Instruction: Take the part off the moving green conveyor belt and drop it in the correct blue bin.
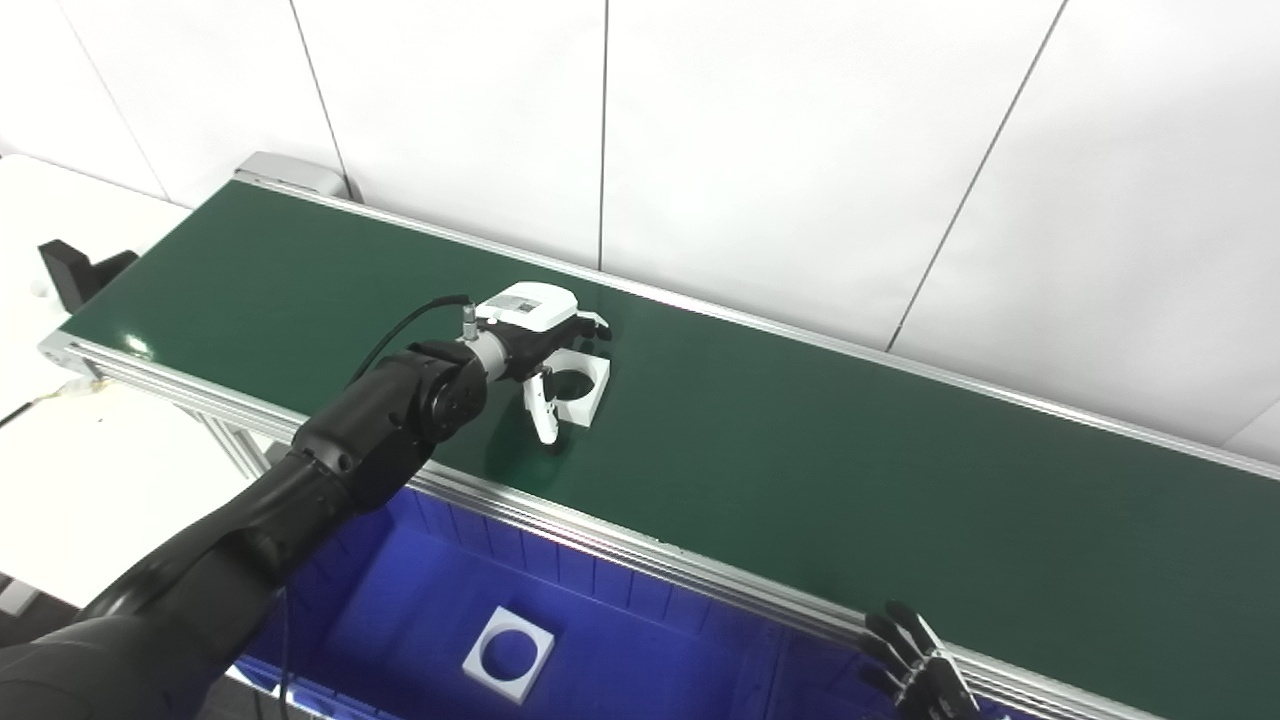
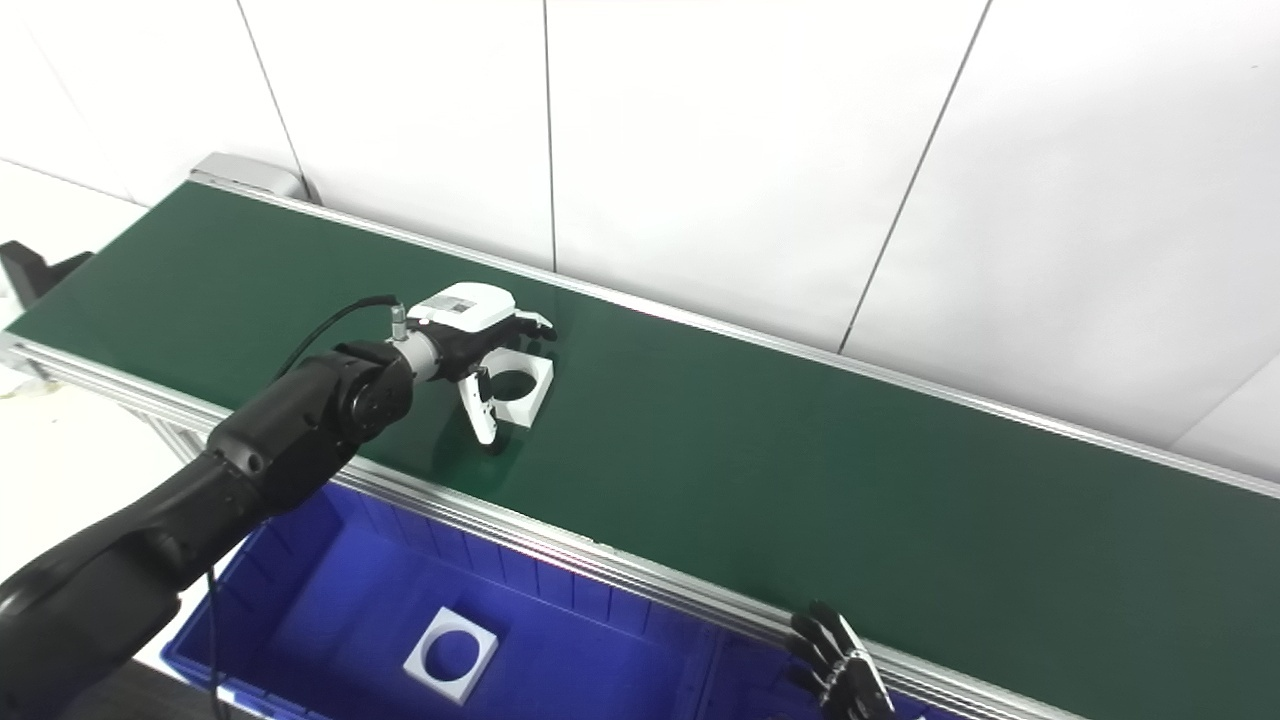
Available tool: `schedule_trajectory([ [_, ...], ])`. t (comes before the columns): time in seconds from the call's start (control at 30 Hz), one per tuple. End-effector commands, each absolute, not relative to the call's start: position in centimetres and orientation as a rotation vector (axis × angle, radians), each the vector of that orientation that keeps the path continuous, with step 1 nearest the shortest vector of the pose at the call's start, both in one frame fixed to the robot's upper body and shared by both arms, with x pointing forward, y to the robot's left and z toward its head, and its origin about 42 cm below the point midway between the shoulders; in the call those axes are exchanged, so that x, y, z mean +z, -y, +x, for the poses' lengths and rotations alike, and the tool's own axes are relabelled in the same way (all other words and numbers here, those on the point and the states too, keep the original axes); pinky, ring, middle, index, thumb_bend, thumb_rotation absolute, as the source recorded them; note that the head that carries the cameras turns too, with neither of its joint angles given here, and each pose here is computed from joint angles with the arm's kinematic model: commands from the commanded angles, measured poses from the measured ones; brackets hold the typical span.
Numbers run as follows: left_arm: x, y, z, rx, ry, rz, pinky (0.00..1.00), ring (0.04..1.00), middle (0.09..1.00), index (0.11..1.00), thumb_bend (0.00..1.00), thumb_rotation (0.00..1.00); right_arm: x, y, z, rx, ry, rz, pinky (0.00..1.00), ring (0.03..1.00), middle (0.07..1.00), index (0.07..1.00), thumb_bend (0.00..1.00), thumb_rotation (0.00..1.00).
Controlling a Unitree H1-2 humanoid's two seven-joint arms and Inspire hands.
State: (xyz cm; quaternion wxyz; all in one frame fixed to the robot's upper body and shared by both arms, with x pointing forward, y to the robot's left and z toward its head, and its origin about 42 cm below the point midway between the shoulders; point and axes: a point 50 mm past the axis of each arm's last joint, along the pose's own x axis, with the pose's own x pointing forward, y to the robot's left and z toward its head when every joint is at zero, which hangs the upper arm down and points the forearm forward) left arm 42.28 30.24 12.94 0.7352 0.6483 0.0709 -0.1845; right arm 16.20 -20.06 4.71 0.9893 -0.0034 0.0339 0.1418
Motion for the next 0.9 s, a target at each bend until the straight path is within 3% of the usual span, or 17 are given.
schedule_trajectory([
  [0.0,13.5,-31.2,42.9,-0.36,-0.126,1.478,0.76,0.799,0.775,0.732,0.83,0.02,6.1,19.7,16.5,0.29,0.027,-0.005,0.77,0.832,0.848,0.889,0.76,0.56],
  [0.1,13.5,-31.3,42.9,-0.351,-0.107,1.483,0.75,0.777,0.733,0.66,0.78,0.0,6.1,19.7,16.4,0.288,0.026,0.0,0.77,0.829,0.846,0.886,0.76,0.56],
  [0.13,13.4,-31.4,42.9,-0.346,-0.102,1.483,0.75,0.761,0.704,0.579,0.65,0.02,6.0,19.7,16.5,0.289,0.027,0.001,0.77,0.828,0.844,0.884,0.77,0.56],
  [0.17,13.5,-31.4,42.9,-0.344,-0.094,1.485,0.76,0.726,0.623,0.522,0.59,0.01,6.0,19.8,16.4,0.289,0.028,-0.002,0.77,0.828,0.845,0.884,0.77,0.56],
  [0.23,13.5,-31.5,42.9,-0.345,-0.079,1.495,0.76,0.66,0.552,0.469,0.53,0.0,6.1,19.8,16.4,0.29,0.032,-0.009,0.76,0.827,0.845,0.885,0.77,0.57],
  [0.57,14.3,-31.5,42.5,-0.368,-0.058,1.501,0.78,0.59,0.508,0.474,0.52,0.0,6.3,19.7,16.4,0.289,0.028,-0.008,0.76,0.827,0.846,0.891,0.77,0.57],
  [0.87,15.5,-30.7,41.7,-0.369,0.016,1.468,0.69,0.539,0.474,0.509,0.52,0.0,6.2,19.6,16.5,0.292,0.03,-0.005,0.76,0.825,0.846,0.888,0.75,0.56],
])
